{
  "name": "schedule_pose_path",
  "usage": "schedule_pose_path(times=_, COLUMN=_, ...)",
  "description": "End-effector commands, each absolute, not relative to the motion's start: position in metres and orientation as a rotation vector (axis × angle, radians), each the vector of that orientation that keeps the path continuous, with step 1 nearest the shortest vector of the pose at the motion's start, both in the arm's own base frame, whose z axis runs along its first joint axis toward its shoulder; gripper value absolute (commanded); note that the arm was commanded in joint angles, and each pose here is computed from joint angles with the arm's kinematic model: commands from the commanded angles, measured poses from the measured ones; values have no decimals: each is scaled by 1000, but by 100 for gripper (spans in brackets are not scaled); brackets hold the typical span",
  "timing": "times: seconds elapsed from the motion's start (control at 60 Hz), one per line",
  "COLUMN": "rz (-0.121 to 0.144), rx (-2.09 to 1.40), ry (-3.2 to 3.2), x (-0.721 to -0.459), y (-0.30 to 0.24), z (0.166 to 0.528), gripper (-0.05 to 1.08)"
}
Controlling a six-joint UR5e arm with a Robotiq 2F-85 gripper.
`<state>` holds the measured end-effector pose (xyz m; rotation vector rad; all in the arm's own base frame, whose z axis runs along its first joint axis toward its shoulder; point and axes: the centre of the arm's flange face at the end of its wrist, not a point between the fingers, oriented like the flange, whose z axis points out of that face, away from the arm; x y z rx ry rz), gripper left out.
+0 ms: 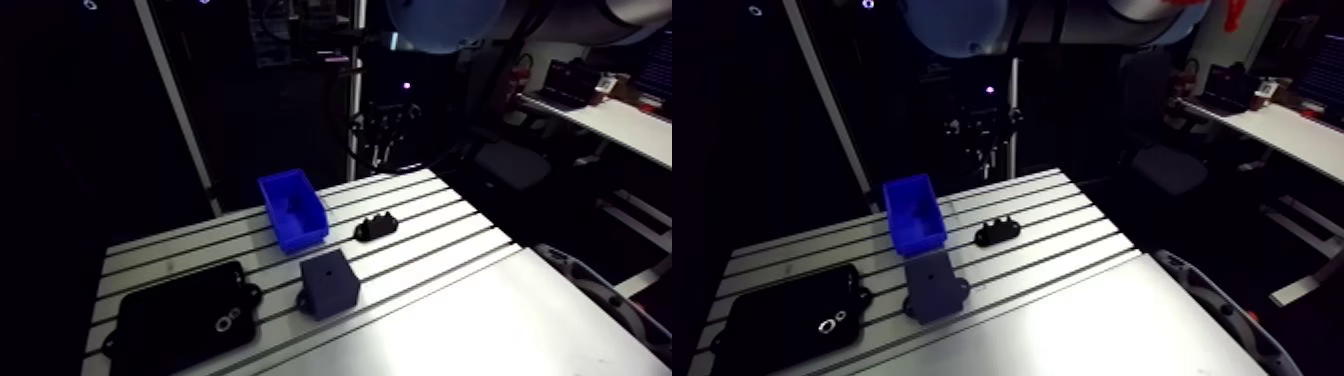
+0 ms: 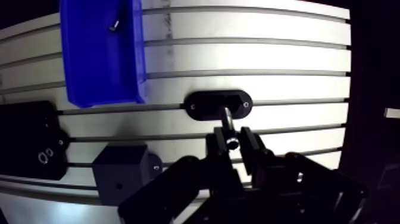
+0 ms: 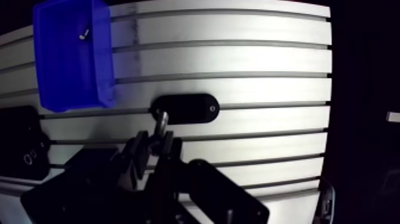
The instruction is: Pick up the M10 bolt and insert it into the hole until fully seated.
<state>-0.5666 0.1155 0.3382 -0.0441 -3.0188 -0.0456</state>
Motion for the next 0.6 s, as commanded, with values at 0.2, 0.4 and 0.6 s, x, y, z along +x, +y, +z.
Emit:
schedule_pose_path(times=0.2, rz=-3, rx=-107, ry=-3082, x=-563, y=111, z=380, gripper=105)
schedule_pose_path(times=0.4, rz=6, rx=-82, ry=-3103, x=-562, y=99, z=388, gripper=107)
schedule_pose_path(times=0.6, rz=43, rx=-82, ry=-3161, x=-563, y=67, z=400, gripper=108)
